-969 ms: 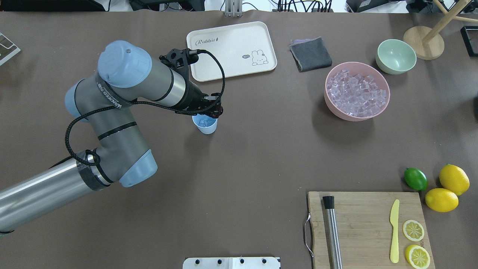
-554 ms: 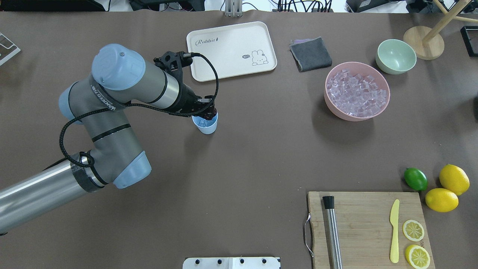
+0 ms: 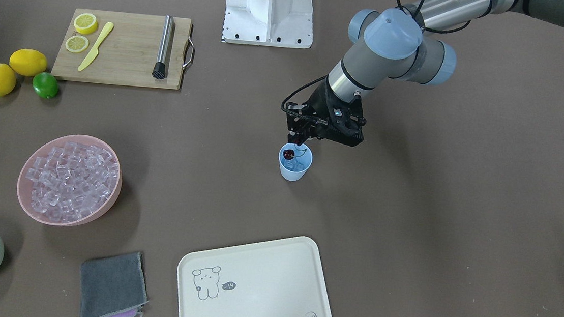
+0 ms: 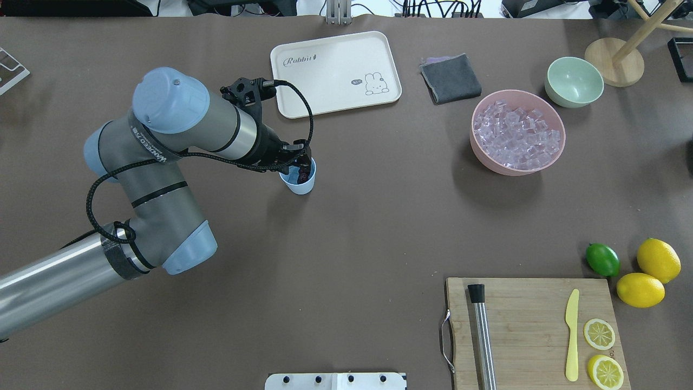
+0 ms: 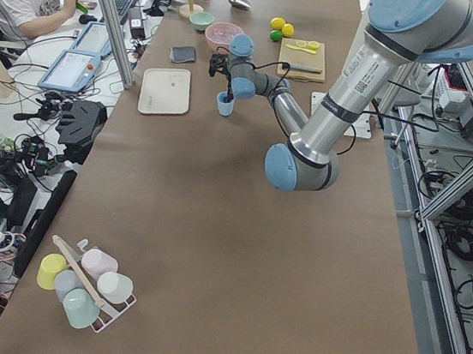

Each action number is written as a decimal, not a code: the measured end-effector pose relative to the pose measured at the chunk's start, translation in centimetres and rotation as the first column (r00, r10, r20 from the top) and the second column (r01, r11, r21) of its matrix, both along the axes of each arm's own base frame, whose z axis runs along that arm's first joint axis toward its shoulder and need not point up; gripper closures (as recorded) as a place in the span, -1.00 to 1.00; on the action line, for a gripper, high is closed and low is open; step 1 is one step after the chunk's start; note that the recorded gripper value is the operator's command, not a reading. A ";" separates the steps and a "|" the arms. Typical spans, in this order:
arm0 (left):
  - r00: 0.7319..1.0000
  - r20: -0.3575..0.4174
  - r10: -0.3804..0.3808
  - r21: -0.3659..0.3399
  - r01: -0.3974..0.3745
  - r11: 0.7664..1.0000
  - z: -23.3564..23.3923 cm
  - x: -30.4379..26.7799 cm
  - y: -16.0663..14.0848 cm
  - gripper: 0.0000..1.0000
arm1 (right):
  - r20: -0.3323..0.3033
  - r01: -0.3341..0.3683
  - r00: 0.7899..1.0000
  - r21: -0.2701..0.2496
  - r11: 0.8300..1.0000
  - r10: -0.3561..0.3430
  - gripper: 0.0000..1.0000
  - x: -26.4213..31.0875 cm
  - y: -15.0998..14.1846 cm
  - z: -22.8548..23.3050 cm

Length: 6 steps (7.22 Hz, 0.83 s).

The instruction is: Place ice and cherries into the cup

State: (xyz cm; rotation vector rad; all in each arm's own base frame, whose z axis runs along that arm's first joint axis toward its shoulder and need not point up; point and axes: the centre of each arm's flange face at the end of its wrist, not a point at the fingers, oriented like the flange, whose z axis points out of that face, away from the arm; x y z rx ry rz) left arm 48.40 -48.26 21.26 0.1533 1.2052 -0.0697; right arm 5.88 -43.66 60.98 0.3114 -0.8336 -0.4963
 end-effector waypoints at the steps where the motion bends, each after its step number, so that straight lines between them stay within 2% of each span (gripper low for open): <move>1: 1.000 0.000 -0.002 -0.001 0.002 1.000 0.0 -0.1 -0.1 -0.91 | 0.000 0.000 1.000 0.001 1.000 0.000 -0.97 0.0 0.0 0.0; 3: 1.000 0.013 -0.026 -0.001 0.026 1.000 1.3 -2.5 -2.0 -0.92 | -0.001 0.000 1.000 0.003 1.000 0.000 -0.97 0.0 -0.1 0.0; 5: 0.996 0.088 -0.022 0.046 0.018 0.999 8.0 -10.4 -6.4 -0.93 | -0.002 0.000 1.000 0.003 1.000 0.000 -0.97 0.0 -0.2 -0.1; 6: 0.991 0.137 -0.010 0.078 -0.001 0.997 13.1 -16.5 -8.6 -0.93 | -0.003 0.000 1.000 0.003 1.000 0.000 -0.97 0.0 -0.2 -0.1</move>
